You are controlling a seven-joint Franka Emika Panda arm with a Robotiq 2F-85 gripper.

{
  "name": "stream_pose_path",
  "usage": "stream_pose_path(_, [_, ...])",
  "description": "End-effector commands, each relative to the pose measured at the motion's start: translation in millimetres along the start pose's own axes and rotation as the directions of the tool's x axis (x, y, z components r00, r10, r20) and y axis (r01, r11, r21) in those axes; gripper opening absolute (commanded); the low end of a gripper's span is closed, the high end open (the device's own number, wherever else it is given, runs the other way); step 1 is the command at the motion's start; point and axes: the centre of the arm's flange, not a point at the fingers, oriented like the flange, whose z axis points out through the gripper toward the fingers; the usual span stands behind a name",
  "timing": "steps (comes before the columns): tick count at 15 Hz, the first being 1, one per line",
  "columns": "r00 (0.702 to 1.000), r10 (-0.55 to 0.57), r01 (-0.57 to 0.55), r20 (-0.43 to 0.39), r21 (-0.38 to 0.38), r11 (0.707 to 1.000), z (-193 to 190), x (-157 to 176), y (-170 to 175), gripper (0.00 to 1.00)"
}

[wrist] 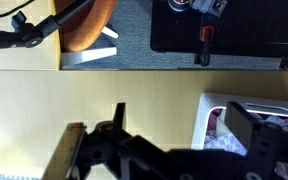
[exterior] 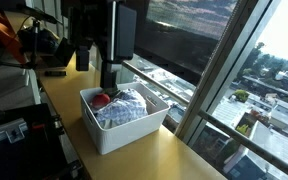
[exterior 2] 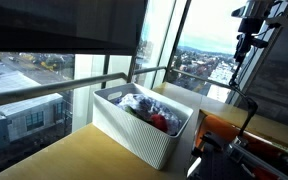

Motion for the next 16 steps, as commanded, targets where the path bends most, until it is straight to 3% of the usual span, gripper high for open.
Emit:
stream_pose_path(1, [1.000,0.000,0.000,0.000,0.000,1.000,0.0,0.0,0.0,1.00])
stream_pose_path(5, [0.998,-0.037,0.037,-0.044,-0.010,0.999,-12.9,19.1,-15.9,1.00])
stream_pose_path(16, [0.952,-0.120,0.154,-0.281,0.103,0.983,-99.6,153.0,-157.8,1.00])
